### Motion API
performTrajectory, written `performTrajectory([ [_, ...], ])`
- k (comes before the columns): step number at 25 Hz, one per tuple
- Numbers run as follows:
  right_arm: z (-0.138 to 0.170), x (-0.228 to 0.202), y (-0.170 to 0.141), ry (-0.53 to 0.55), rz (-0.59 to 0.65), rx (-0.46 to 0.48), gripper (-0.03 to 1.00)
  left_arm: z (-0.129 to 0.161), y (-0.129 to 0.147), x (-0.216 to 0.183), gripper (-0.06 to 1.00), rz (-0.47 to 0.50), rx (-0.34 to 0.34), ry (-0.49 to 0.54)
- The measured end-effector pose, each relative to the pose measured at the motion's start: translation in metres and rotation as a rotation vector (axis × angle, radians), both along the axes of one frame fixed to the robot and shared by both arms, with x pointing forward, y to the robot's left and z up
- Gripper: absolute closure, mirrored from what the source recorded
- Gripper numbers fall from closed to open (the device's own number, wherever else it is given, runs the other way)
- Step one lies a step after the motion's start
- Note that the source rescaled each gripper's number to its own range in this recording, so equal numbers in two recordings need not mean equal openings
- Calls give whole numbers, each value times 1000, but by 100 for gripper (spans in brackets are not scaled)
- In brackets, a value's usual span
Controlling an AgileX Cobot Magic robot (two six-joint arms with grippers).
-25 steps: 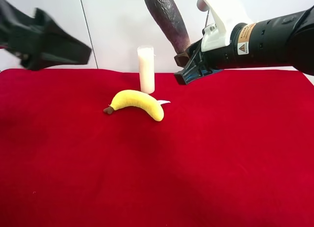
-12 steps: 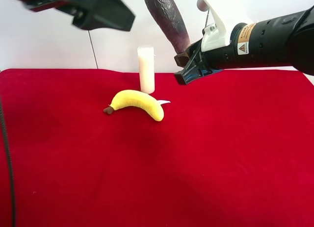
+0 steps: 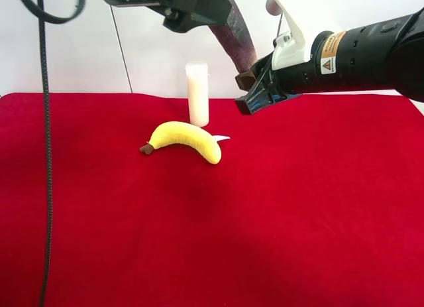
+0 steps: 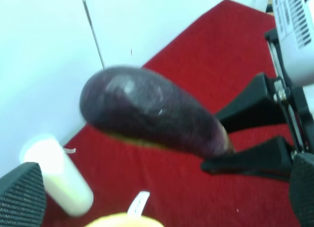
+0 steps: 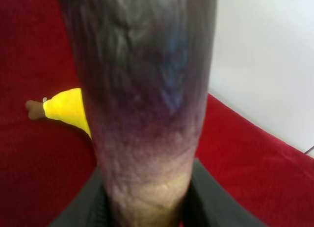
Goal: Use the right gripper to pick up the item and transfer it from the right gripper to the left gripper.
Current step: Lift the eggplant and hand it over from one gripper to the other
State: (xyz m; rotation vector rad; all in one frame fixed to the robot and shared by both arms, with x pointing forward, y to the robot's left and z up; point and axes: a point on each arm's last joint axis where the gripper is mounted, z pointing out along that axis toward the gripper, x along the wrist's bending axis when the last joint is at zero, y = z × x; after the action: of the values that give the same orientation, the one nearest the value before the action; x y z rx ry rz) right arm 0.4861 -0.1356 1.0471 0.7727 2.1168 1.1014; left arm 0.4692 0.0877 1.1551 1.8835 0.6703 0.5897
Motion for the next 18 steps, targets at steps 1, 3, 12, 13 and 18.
performTrajectory([
  [1, 0, 0, 0, 0, 0, 0, 97, 0, -1, 1, -6, -1, -6, -14],
  [3, 0, 0, 0, 0, 0, 0, 97, -1, -4, 5, -6, -1, -12, -36],
  [12, 0, 0, 0, 0, 0, 0, 97, -7, -14, 17, -6, -37, 51, -186],
  [13, 0, 0, 0, 0, 0, 0, 97, -8, -15, 18, -6, -42, 62, -202],
  [18, 0, 0, 0, 0, 0, 0, 97, -12, -18, 22, -6, -81, 147, -287],
])
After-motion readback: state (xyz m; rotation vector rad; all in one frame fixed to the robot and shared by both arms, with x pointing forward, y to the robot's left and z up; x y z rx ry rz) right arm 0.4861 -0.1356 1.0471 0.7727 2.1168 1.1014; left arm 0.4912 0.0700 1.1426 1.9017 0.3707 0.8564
